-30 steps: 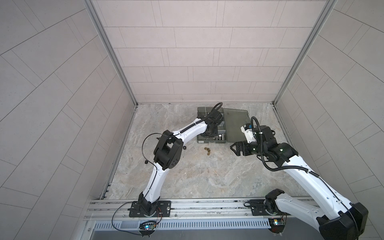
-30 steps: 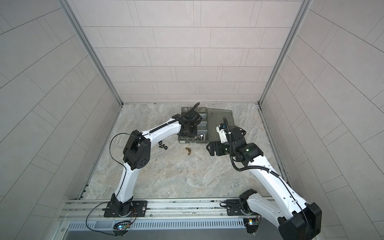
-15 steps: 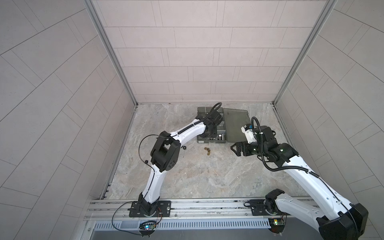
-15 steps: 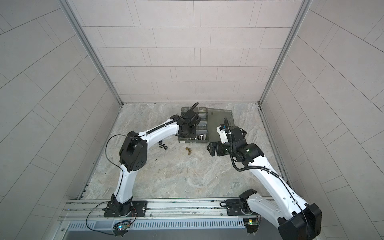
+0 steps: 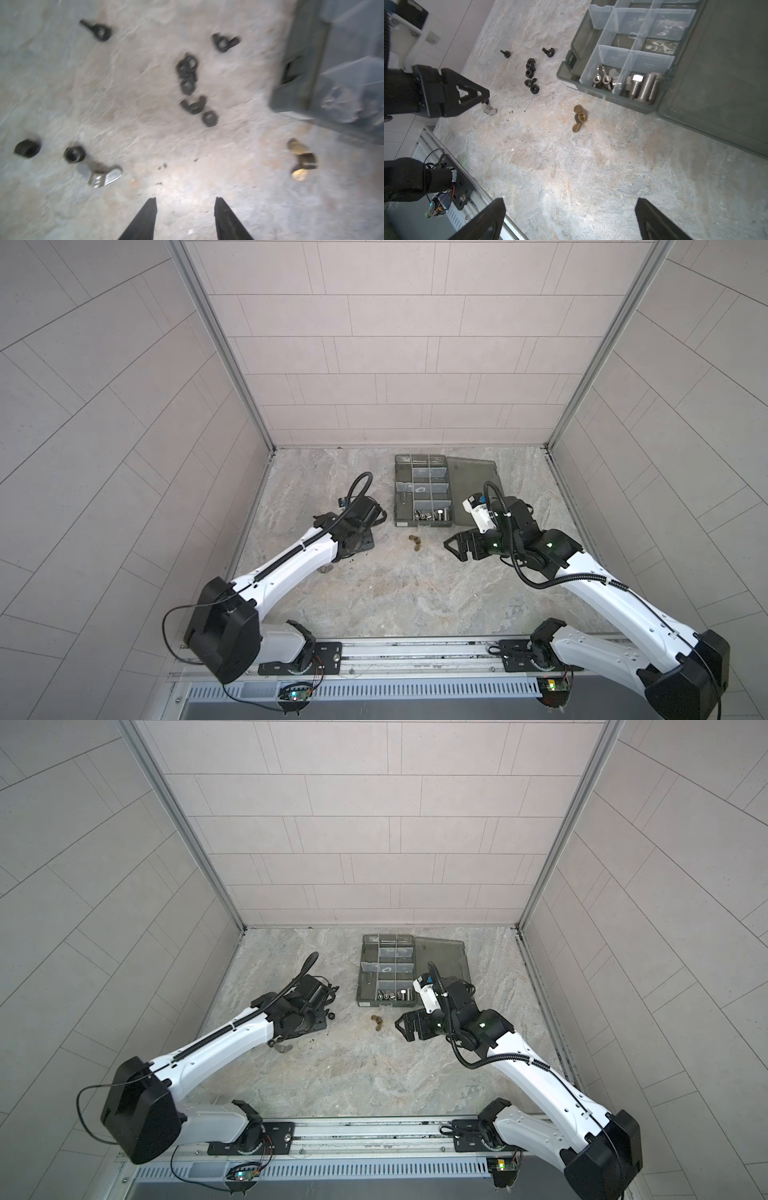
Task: Sort the screws and nuts into containers
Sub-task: 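Withdraw the left gripper and move it over another silver wing nut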
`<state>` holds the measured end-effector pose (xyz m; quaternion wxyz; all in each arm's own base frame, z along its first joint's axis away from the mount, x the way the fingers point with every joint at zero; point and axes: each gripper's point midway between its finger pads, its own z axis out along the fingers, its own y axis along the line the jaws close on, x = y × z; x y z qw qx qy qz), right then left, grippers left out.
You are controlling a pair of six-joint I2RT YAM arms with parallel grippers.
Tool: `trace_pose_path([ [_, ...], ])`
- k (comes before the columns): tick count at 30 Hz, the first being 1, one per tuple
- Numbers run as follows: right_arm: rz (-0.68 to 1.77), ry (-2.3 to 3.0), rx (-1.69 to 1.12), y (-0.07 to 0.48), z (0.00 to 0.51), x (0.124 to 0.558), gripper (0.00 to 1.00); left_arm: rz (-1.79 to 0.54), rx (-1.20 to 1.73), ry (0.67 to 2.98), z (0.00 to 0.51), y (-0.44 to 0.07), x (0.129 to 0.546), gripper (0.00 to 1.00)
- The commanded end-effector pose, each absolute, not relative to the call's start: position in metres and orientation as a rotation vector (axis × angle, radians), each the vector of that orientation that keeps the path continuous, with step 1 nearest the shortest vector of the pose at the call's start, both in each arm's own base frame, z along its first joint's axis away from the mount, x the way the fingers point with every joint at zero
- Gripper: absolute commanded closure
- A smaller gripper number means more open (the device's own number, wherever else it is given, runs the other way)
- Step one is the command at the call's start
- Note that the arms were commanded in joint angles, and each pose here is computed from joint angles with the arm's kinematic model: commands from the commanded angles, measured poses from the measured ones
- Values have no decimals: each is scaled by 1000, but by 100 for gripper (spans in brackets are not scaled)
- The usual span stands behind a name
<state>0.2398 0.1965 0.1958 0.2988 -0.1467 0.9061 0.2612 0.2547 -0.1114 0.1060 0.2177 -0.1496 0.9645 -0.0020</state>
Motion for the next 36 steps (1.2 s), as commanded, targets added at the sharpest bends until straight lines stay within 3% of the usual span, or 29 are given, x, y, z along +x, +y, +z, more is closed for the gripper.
trace_pose_path([
  [1,690,2392,-398,208,194,239,1,62,-617,2609,92,-76,233,48],
  [10,676,2386,-416,212,194,232,1,83,-913,2541,70,-20,202,46],
  [23,635,2392,-414,207,191,234,1,-42,-1070,2586,37,-22,214,46],
  [36,613,2407,-430,207,185,237,1,-3,-1117,2578,28,-9,223,46],
])
